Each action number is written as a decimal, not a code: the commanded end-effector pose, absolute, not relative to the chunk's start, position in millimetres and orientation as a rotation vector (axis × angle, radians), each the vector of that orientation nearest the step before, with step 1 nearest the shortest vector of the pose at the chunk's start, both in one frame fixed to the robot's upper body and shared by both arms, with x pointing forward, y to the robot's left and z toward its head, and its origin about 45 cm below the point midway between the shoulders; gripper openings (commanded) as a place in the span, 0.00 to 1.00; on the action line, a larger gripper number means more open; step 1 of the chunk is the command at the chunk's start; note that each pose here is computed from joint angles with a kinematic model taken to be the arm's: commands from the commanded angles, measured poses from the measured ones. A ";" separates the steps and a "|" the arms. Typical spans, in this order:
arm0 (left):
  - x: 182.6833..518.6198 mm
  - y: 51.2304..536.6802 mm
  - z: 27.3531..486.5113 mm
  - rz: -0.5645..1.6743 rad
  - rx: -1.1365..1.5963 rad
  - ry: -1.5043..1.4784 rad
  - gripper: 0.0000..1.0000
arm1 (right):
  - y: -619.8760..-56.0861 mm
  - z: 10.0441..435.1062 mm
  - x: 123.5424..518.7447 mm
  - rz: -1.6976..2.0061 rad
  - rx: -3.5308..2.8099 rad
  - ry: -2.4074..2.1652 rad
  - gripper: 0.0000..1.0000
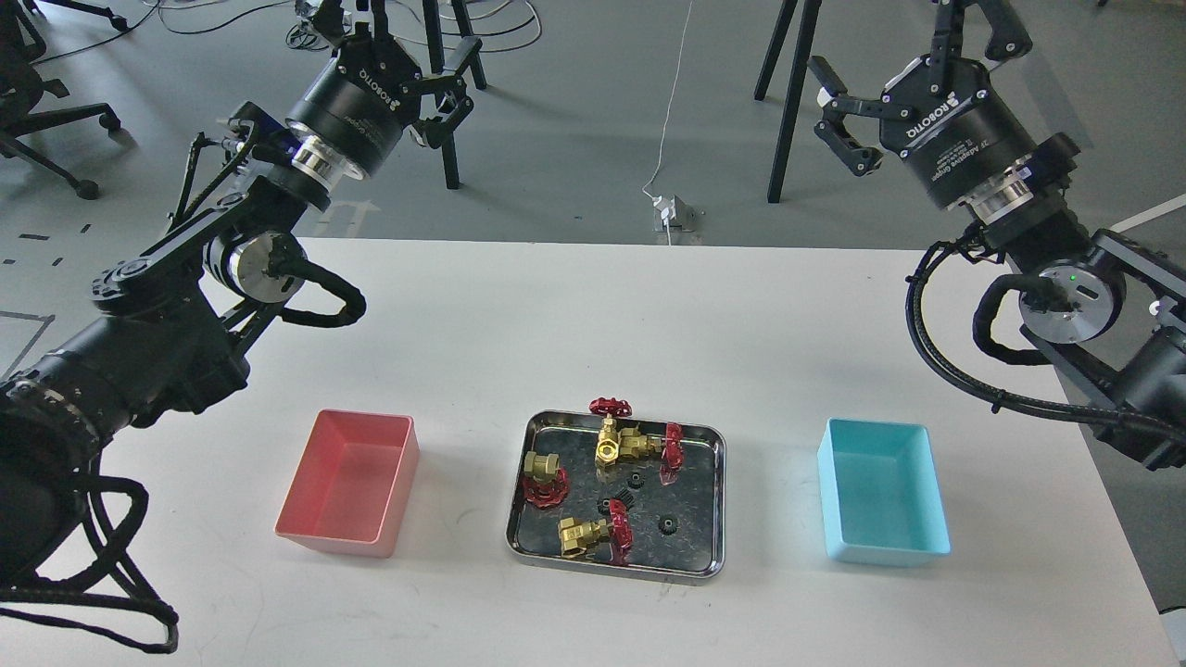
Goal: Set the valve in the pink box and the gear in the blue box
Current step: 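Raise the left arm and swing the left gripper over the table, then lower the left gripper onto a brass valve in the metal tray and grasp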
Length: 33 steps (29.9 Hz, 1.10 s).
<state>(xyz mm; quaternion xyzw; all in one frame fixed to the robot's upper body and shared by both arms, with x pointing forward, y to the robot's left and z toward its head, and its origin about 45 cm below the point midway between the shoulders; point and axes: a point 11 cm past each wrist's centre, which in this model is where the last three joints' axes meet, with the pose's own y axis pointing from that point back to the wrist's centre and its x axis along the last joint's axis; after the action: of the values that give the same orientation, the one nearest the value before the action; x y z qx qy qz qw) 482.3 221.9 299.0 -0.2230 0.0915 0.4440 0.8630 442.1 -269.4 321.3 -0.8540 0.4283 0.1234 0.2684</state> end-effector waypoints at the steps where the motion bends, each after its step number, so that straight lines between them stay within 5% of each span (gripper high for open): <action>1: 482.8 224.4 299.7 0.939 -0.484 0.200 1.00 | -274.3 317.1 440.4 0.345 -2.285 1.166 1.00; 6: 491.1 252.0 313.7 1.019 -0.599 0.217 1.00 | -288.2 330.0 446.8 0.350 -2.180 1.201 1.00; 9: 489.7 283.4 277.8 1.157 -0.660 0.309 1.00 | -310.3 337.7 458.0 0.385 -2.030 1.289 1.00; 11: 487.2 236.2 274.7 1.069 -0.693 0.368 1.00 | -313.9 341.7 463.4 0.393 -1.986 1.316 1.00; 18: 443.6 176.5 399.8 0.649 -0.713 0.118 1.00 | -316.8 344.9 470.9 0.384 -1.965 1.444 1.00; 20: 421.8 172.3 447.0 0.532 -0.599 -0.088 1.00 | -319.7 343.8 471.5 0.385 -1.963 1.472 1.00; 24: 401.5 149.0 453.4 0.420 -0.156 -0.341 1.00 | -317.4 346.8 470.1 0.381 -1.969 1.456 1.00; 33: 361.1 125.1 342.8 -0.060 0.740 -0.976 0.99 | -283.8 368.0 468.5 0.326 -2.110 1.373 1.00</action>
<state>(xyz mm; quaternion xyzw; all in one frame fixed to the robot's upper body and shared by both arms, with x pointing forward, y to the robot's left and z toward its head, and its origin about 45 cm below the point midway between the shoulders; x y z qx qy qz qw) 375.0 120.7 388.0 0.2496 -0.3809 0.0615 0.8882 464.0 -288.8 363.9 -0.7838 0.5152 0.1350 0.3194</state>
